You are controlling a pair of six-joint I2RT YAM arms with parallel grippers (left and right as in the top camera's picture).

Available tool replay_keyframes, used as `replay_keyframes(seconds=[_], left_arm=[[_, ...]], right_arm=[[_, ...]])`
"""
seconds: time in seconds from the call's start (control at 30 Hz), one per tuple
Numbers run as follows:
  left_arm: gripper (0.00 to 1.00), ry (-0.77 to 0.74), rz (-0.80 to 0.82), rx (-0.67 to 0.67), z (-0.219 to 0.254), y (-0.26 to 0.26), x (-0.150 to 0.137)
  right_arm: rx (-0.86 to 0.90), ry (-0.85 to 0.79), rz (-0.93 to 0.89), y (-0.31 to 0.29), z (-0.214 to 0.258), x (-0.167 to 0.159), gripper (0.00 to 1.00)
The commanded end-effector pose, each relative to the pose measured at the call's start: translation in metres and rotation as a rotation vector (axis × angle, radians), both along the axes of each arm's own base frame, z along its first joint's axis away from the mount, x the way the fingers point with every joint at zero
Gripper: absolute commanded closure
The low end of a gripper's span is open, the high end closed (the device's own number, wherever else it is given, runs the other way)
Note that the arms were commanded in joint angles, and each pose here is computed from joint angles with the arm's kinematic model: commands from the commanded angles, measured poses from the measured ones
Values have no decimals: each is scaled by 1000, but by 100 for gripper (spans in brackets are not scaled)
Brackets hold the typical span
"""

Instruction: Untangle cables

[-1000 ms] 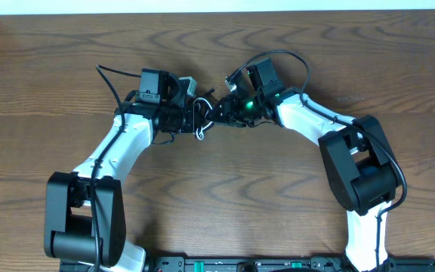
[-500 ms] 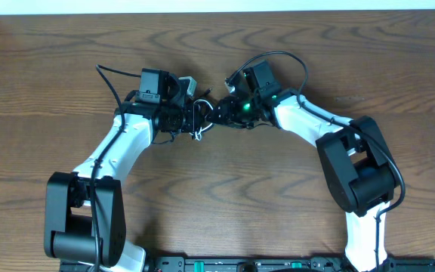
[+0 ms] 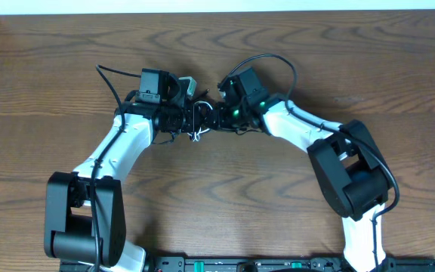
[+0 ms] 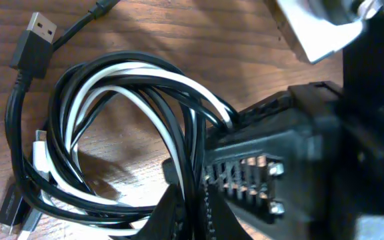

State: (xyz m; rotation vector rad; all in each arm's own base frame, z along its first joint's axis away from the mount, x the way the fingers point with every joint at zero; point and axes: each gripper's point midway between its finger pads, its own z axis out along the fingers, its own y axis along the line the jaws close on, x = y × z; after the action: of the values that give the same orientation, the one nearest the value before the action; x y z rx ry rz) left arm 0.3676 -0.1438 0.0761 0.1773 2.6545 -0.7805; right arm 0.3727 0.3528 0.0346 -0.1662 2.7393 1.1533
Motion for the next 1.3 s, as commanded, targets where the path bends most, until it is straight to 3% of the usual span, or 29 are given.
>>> replay_keyframes(seconds=[0.0, 0.17, 0.3, 0.9, 1.27], left_arm=[[92, -2, 5, -2, 2, 0, 3], [92, -19, 53, 95, -6, 16, 9], [92, -31, 93, 171, -10, 30, 13], [92, -33, 106, 190, -11, 33, 15], [92, -38, 113, 204, -12, 36, 16]], right_arm=[[-50, -75, -30, 3, 2, 11, 99], [7, -15, -14, -6, 7, 10, 99], [-50, 61, -43, -38, -5, 10, 99], [-376, 139, 87, -130, -41, -21, 99], [-533, 74, 172, -144, 11, -4, 99]])
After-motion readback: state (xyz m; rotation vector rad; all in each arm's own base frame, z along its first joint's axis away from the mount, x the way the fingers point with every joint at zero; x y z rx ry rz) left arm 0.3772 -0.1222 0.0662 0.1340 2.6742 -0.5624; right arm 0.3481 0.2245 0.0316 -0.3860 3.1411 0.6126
